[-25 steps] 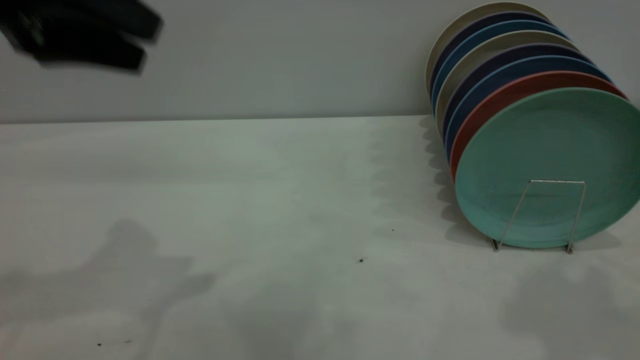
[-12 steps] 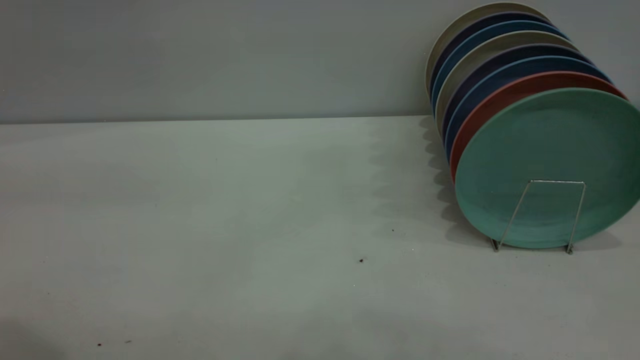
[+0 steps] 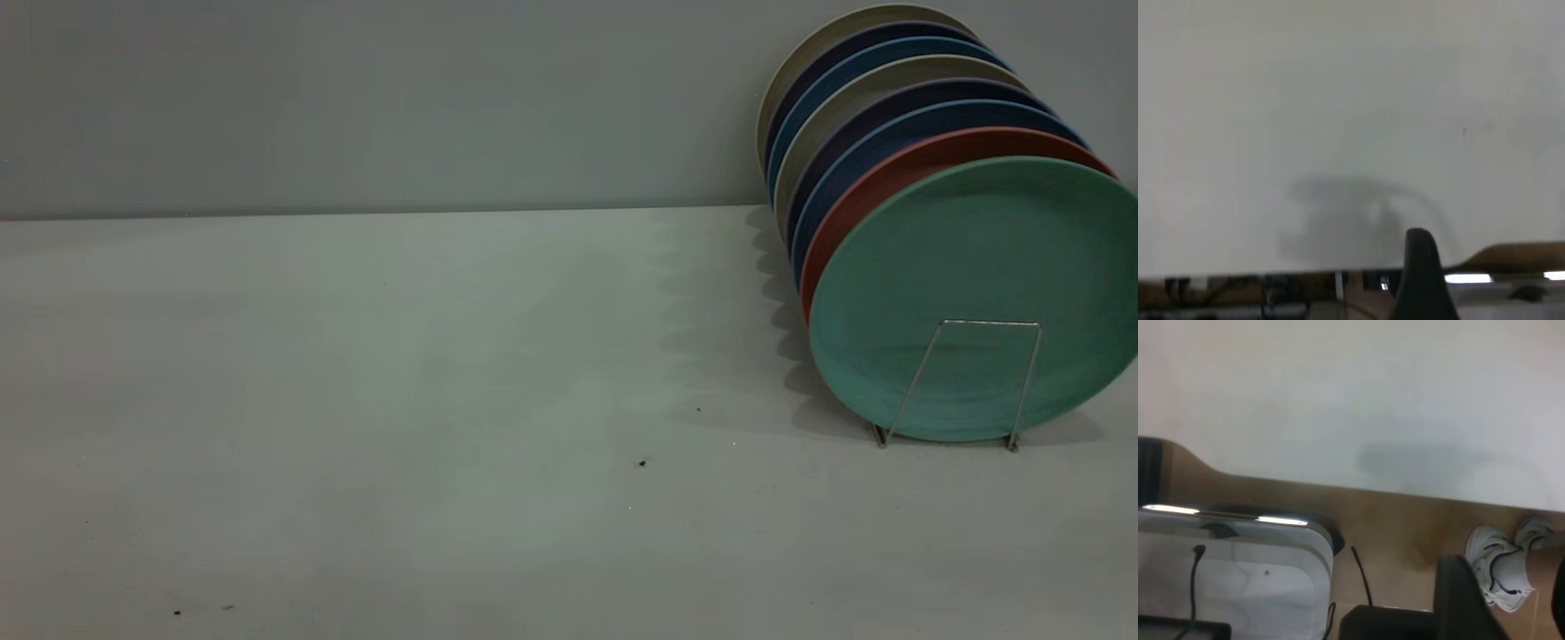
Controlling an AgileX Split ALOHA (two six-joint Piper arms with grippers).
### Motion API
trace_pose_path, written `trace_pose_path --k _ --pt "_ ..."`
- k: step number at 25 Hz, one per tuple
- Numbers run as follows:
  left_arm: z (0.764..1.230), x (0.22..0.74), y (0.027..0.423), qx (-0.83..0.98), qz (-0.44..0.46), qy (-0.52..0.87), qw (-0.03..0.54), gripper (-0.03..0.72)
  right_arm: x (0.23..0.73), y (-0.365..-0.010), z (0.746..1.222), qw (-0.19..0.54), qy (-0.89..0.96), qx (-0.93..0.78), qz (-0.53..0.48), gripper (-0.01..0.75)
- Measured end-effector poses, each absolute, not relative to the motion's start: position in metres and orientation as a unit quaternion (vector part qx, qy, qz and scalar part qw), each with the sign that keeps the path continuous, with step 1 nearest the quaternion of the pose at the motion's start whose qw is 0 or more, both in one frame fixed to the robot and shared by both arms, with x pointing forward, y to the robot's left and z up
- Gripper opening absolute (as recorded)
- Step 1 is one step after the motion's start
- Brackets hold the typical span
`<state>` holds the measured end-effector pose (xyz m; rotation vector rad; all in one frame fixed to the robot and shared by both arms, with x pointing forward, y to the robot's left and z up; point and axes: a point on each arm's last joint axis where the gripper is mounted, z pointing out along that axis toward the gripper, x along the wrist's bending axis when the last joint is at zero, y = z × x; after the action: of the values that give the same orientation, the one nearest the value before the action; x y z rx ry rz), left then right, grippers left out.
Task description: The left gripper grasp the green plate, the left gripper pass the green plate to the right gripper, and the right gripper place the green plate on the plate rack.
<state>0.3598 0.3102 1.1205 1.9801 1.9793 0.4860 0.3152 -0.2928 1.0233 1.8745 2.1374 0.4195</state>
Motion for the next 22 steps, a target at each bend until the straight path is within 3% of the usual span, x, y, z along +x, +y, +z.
trace_pose_path --k 9,22 --pt "1.058 0.331 0.308 0.694 0.109 0.704 0.100 0.568 0.297 -0.295 1.028 0.196 0.718 0.639 0.197 0.353" --pt "1.032 0.293 0.305 0.696 0.138 0.693 0.124 0.568 0.260 -0.298 1.038 0.284 0.682 0.611 0.284 0.353"
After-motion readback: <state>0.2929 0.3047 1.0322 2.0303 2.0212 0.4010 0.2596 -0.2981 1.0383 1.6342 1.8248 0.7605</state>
